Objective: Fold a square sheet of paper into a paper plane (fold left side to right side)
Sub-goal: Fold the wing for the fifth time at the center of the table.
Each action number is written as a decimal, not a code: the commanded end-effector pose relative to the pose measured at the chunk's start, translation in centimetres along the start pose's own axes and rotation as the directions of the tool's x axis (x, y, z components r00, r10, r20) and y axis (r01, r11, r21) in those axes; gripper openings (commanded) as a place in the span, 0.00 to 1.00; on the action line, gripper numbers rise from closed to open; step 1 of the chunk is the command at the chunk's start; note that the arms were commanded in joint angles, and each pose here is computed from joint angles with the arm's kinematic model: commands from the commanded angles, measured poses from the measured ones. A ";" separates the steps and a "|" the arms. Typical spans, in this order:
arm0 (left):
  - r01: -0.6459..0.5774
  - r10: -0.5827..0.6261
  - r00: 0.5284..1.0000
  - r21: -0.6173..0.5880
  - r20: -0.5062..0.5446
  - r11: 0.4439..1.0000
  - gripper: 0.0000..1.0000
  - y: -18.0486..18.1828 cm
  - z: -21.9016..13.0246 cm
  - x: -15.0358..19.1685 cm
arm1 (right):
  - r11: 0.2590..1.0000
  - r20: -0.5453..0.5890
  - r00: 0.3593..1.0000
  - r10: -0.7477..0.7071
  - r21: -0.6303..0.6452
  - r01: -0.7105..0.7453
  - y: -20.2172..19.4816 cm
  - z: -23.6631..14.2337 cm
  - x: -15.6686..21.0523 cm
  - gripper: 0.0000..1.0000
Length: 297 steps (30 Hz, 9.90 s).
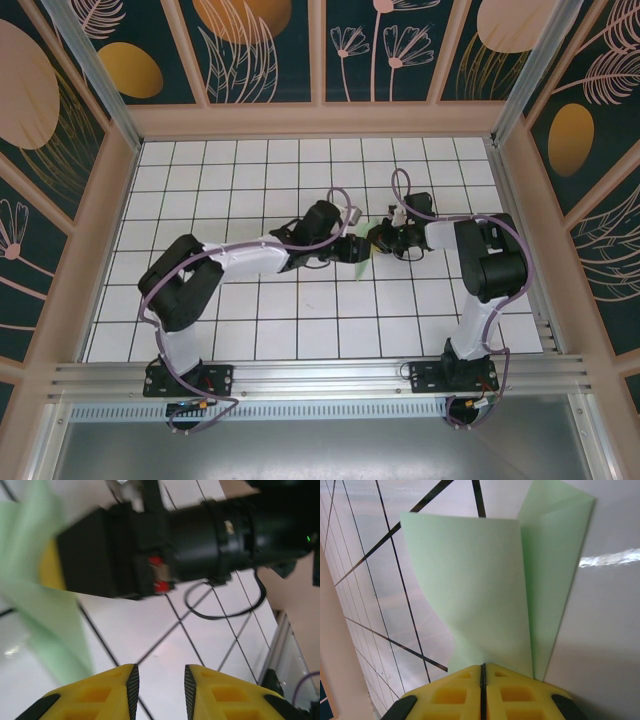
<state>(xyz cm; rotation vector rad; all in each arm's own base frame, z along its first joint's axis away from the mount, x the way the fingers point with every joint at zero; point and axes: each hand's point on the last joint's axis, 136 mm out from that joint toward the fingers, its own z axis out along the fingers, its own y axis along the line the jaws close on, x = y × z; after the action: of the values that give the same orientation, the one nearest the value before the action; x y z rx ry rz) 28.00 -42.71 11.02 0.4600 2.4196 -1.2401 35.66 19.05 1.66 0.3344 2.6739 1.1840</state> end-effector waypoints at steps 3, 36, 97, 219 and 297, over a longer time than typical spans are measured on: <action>0.038 -0.037 0.999 0.045 -0.022 0.998 0.34 -0.1 2.3 0.3 | 0.989 -0.045 0.997 0.062 0.136 -0.055 -4.2 1.0 2.0 0.12; 0.093 -0.110 0.985 -0.130 -0.132 0.987 0.33 6.5 4.2 5.8 | 0.989 -0.047 0.997 0.053 0.140 -0.046 -4.1 1.0 1.8 0.13; -0.076 0.039 0.986 -0.228 -0.165 0.971 0.34 1.1 0.3 7.5 | 0.989 -0.044 0.998 0.050 0.142 -0.043 -3.7 0.9 1.3 0.10; -0.029 -0.089 0.944 -0.348 -0.317 0.937 0.31 10.8 3.6 13.7 | 0.983 0.179 0.982 -0.057 0.182 0.024 -2.9 -0.8 -9.7 0.01; -0.072 0.059 0.993 -0.135 -0.100 0.988 0.40 1.1 -3.7 6.8 | 0.992 0.039 0.995 -0.095 0.085 0.092 1.5 -1.3 -0.7 0.03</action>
<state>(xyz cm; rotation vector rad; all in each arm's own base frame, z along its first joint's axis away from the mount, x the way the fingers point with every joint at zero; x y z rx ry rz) 20.85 -38.64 6.75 0.6143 2.5795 -0.9806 35.11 19.03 1.95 0.2915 2.7153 1.0818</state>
